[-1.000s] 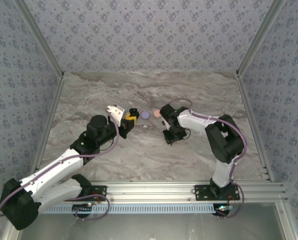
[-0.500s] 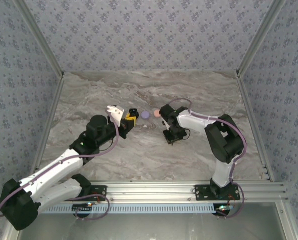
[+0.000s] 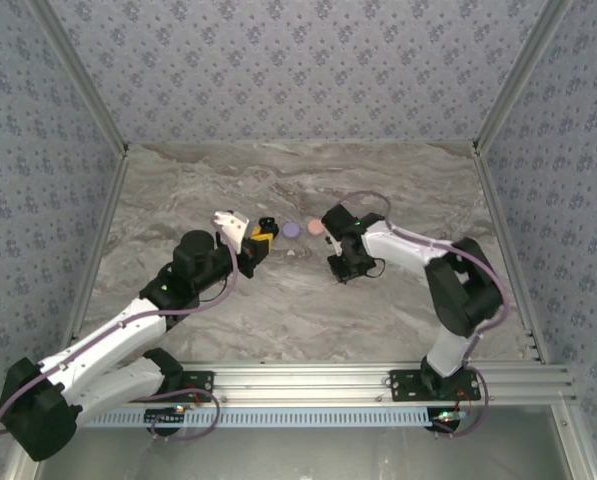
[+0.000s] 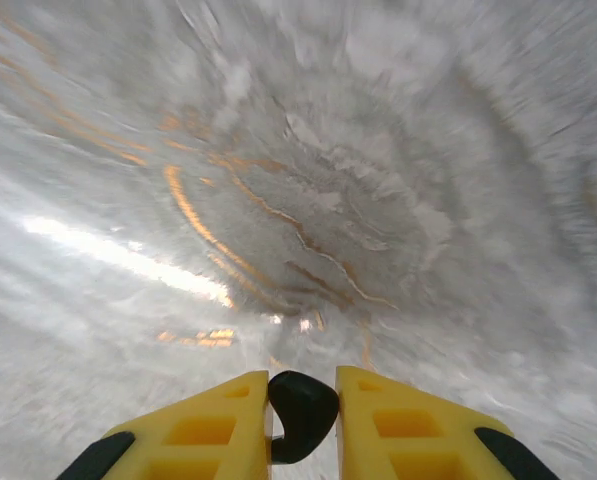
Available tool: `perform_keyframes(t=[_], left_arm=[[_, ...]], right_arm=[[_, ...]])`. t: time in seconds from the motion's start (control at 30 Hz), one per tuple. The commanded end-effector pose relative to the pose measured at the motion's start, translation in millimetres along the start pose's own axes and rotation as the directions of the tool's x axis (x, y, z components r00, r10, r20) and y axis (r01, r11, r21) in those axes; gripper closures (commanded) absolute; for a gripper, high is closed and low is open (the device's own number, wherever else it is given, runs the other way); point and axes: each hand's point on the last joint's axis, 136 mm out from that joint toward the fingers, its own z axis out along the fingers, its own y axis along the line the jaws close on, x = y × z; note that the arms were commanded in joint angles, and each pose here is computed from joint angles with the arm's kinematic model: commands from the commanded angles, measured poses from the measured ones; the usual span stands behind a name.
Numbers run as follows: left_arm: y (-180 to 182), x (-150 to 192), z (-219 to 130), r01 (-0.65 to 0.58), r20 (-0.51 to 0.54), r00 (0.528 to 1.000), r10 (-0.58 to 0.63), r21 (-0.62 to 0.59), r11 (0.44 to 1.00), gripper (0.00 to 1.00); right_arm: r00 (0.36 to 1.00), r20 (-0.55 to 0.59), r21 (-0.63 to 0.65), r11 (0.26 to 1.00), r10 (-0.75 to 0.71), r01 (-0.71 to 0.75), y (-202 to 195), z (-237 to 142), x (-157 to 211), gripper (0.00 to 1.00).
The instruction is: Insert the wireless bluetooth earbuds into the charging case
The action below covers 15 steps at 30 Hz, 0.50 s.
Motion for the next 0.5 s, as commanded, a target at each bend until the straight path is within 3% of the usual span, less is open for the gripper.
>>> perform_keyframes(t=[0.0, 0.1, 0.27, 0.47], left_arm=[[-13, -14, 3, 0.005, 0.057, 0.998, -0.010, 0.080, 0.997, 1.00], [-26, -19, 6, 0.003, 0.070, 0.997, -0.014, 0.157, 0.988, 1.00], [-53, -30, 6, -0.019, 0.104, 0.995, -0.013, 0.309, 0.951, 1.00], [-76, -38, 3, -0.052, 0.114, 0.994, 0.003, 0.432, 0.900, 1.00]], right_arm=[[0.969, 0.246, -0.038, 0.998, -0.037, 0.047, 5, -62, -33, 0.77], [0.901, 0.430, -0.094, 0.989, -0.063, 0.114, 16, -117, -51, 0.78], [0.703, 0.704, -0.166, 0.938, -0.104, 0.306, 46, -211, -69, 0.77], [0.528, 0.840, -0.157, 0.876, -0.125, 0.457, 72, -269, -68, 0.76]])
